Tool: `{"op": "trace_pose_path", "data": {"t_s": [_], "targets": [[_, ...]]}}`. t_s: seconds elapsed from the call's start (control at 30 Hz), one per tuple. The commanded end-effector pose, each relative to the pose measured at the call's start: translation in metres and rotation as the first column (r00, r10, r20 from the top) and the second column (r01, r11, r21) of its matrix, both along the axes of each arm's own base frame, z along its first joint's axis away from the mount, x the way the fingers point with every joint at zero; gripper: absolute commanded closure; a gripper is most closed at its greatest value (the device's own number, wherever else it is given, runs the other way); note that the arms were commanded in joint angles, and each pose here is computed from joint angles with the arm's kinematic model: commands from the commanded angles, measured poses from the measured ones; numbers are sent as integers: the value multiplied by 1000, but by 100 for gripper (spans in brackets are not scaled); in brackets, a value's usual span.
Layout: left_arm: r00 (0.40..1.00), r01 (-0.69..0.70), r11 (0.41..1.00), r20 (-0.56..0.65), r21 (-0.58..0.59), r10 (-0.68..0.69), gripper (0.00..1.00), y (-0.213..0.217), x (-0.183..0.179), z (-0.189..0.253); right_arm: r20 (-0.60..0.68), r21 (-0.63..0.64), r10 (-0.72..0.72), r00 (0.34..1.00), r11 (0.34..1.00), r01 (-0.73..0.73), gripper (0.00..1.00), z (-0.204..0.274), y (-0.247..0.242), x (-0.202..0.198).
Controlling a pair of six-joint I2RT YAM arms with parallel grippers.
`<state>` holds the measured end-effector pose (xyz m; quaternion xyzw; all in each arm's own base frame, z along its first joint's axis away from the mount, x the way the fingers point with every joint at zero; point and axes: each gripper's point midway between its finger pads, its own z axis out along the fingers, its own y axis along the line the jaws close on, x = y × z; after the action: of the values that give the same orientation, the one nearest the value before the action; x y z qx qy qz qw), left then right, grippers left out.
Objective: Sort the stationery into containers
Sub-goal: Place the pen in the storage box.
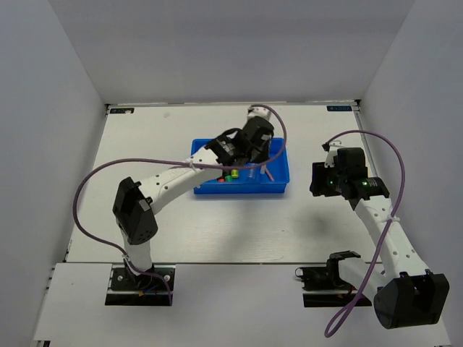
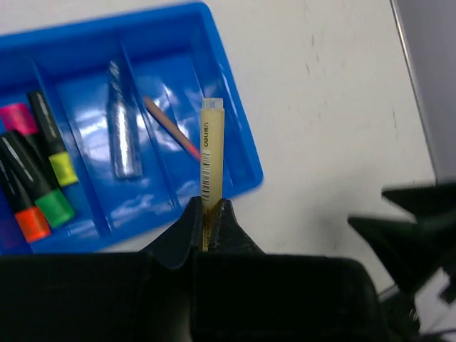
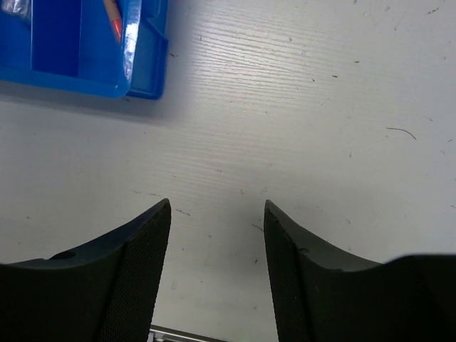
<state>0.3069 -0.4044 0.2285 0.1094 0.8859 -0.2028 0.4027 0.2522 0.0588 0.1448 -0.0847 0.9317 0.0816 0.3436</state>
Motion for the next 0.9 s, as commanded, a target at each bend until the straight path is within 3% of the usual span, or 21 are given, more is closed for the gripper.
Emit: {"op": "trace_pose_path", "data": {"t_s": [0.0, 0.17, 0.3, 0.6, 0.63, 0.67, 0.77, 0.87], "targets": [[999, -38, 992, -44, -117, 33, 100, -2, 34, -2, 41, 3, 0, 999, 1000, 0, 42, 5, 0, 4], [996, -45, 969, -82, -241, 25, 100, -31, 76, -13, 42, 4, -6, 999, 1000, 6, 39, 5, -2, 5], [993, -13, 968, -115, -251, -16, 100, -50, 86, -31, 30, 3, -4, 1000, 1000, 4, 37, 1, -1, 4], [982, -60, 979, -186, -196, 23, 95, -40, 89, -81, 32, 0, -6, 999, 1000, 6, 30, 1, -2, 4], [981, -63, 979, -190, -196, 25, 91, -39, 89, -83, 32, 1, -7, 999, 1000, 7, 28, 1, -2, 4], [981, -64, 979, -192, -191, 26, 73, -39, 90, -86, 29, 1, -6, 1000, 1000, 6, 26, 0, -2, 4], [978, -66, 980, -205, -188, 26, 38, -40, 93, -91, 19, 6, -4, 1000, 1000, 4, 18, -2, -2, 3], [976, -70, 980, -215, -185, 29, 31, -42, 98, -92, 17, 6, -2, 1000, 1000, 2, 18, -2, -1, 3]]}}
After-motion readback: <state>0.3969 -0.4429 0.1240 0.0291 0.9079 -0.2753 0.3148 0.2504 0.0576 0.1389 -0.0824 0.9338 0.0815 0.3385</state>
